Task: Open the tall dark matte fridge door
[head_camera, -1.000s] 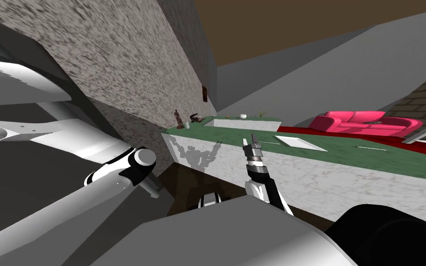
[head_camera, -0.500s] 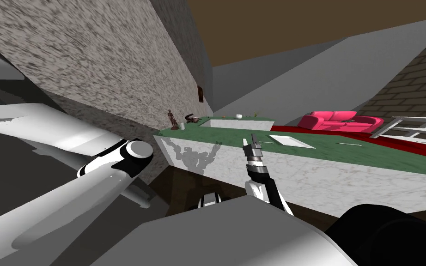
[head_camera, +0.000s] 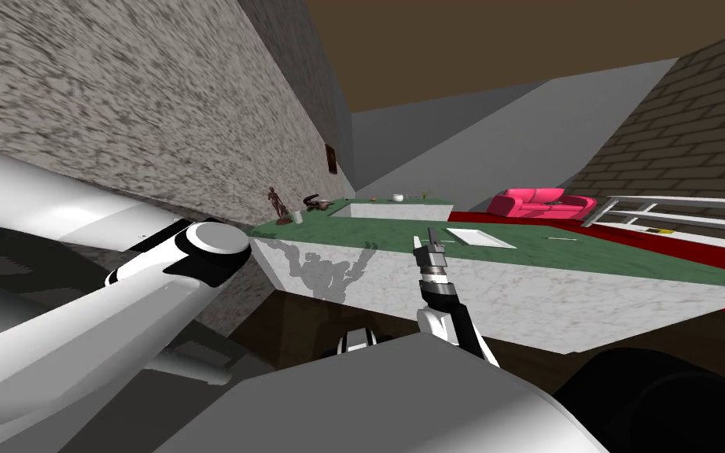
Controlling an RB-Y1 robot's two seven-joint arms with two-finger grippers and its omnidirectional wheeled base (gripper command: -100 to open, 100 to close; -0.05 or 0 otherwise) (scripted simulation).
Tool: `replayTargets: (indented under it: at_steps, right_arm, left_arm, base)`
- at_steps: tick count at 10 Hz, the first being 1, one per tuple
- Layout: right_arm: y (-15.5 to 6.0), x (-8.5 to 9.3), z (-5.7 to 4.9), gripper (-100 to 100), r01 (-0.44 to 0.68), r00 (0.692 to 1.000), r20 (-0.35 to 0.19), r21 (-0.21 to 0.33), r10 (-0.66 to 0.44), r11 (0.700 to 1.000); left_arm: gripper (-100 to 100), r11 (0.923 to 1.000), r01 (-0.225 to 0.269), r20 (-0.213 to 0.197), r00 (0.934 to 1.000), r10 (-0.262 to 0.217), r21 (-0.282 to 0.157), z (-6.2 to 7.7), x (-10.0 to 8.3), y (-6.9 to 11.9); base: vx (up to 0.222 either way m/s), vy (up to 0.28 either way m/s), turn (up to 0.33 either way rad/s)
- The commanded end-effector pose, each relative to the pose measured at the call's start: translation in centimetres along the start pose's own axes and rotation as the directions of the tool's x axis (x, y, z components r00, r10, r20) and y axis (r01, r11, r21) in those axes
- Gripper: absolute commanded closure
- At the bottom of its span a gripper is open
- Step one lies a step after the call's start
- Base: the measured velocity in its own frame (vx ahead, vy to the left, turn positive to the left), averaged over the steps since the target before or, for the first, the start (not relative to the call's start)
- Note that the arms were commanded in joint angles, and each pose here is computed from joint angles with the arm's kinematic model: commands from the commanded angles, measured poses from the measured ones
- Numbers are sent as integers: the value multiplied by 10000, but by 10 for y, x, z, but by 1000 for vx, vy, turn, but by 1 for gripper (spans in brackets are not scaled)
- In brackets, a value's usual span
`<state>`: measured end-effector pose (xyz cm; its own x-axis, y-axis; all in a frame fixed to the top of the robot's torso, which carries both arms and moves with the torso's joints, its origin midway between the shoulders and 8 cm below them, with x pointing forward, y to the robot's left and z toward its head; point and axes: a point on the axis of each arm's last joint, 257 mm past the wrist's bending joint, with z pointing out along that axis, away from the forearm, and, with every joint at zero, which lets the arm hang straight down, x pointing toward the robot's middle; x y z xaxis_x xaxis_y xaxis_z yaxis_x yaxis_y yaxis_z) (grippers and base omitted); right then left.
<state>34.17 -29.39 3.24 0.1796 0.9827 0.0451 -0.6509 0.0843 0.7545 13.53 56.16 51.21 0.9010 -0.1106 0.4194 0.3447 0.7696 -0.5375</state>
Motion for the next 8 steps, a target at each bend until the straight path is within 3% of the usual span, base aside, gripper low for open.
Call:
replayTargets:
  at_steps: [1,2,4,5,6,7,8]
  right_arm:
    - [0,0,0,0,2,10000,1,0,-2,10000]
    - [0,0,0,0,2,10000,1,0,-2,10000]
    - [0,0,0,0,2,10000,1,0,-2,10000]
    - [0,0,0,0,2,10000,1,0,-2,10000]
    - [0,0,0,0,1,10000,0,0,-1,10000]
    - [0,0,0,0,2,10000,1,1,-2,10000]
    - [0,0,0,0,1,10000,1,0,-1,10000]
  left_arm:
    - [-100,9994,154,452,9989,-140,-305,10,-17,-2]
    - [-100,9960,-206,857,9959,281,-867,21,-34,13]
    - [-100,9960,112,1054,9944,-18,-883,25,-42,7]
    - [-100,9892,-128,1449,9889,342,-1462,34,-61,21]
    - [-100,9890,138,1604,9870,102,-1474,37,-67,17]
    - [-100,9793,-38,1875,9813,425,-2022,43,-82,32]
    - [-100,9785,126,2047,9783,304,-2056,46,-89,29]
  base:
    - [27,-17,37]
    - [58,-42,-215]
    - [45,-25,-55]
    - [66,-38,-236]
    - [69,-39,-111]
    - [68,-59,-196]
    - [58,-41,-91]
